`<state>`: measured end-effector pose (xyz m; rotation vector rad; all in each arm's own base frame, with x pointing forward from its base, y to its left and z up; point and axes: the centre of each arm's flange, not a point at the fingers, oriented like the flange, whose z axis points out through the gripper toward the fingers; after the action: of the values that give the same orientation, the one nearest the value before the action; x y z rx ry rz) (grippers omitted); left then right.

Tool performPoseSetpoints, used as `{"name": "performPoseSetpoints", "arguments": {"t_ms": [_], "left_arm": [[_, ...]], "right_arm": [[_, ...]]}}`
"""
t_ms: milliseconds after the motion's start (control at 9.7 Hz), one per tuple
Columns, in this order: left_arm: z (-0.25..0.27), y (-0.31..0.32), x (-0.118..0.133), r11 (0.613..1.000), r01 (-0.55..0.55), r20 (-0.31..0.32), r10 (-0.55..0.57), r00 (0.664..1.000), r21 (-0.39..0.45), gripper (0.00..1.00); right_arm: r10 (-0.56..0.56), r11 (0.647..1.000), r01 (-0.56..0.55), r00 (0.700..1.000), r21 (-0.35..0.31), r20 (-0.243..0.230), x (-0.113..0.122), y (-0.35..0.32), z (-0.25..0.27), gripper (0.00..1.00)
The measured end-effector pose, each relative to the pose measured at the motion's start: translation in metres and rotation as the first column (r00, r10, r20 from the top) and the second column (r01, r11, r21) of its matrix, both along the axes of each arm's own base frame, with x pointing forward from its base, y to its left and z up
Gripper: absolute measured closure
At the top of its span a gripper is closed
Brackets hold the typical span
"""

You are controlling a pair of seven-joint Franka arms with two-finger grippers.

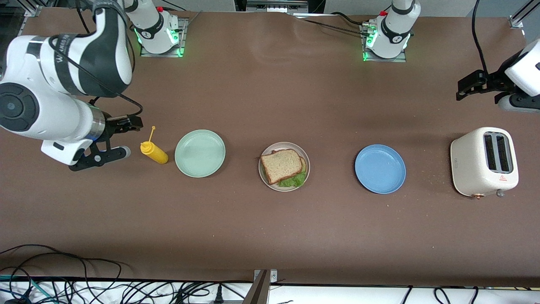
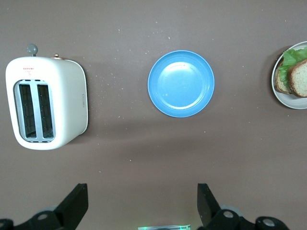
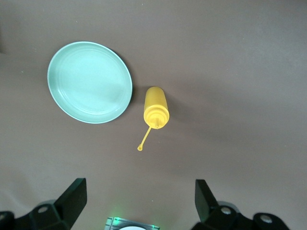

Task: Make sandwich on beige plate with both arms

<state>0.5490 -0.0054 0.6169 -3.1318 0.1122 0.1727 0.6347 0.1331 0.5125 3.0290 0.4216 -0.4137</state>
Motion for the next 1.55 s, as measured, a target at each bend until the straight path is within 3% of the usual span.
{"name": "performPoseSetpoints", "arguments": {"t_ms": [309, 412, 619, 825, 1134, 1546], "left_arm": [[0.000, -0.009, 0.000, 1.000, 0.016, 0.000, -0.016, 1.000, -0.001, 0.00], [0.000, -0.010, 0.000, 1.000, 0.017, 0.000, -0.017, 1.000, -0.001, 0.00], [0.001, -0.011, 0.000, 1.000, 0.020, 0.001, -0.020, 1.000, -0.001, 0.00], [0.001, -0.012, 0.000, 1.000, 0.021, 0.001, -0.021, 1.000, -0.002, 0.00], [-0.008, -0.013, 0.004, 1.000, 0.022, -0.015, -0.022, 1.000, -0.012, 0.00], [-0.020, -0.009, 0.011, 1.000, 0.014, -0.036, -0.015, 0.999, -0.012, 0.00]], "right_arm": [[-0.134, 0.991, 0.134, 0.991, 0.018, 0.008, -0.006, -0.024, 0.008, 0.00], [-0.116, 0.993, 0.117, 0.992, -0.006, 0.047, -0.009, -0.028, 0.008, 0.00], [-0.102, 0.995, 0.103, 0.991, -0.002, 0.087, -0.028, -0.033, 0.009, 0.00], [-0.177, 0.984, 0.176, 0.979, 0.014, 0.097, -0.048, -0.083, 0.020, 0.00], [-0.286, 0.958, 0.280, 0.932, 0.058, 0.224, -0.069, -0.154, 0.060, 0.00], [-0.273, 0.962, 0.266, 0.936, 0.060, 0.222, -0.105, -0.146, 0.064, 0.00]]}}
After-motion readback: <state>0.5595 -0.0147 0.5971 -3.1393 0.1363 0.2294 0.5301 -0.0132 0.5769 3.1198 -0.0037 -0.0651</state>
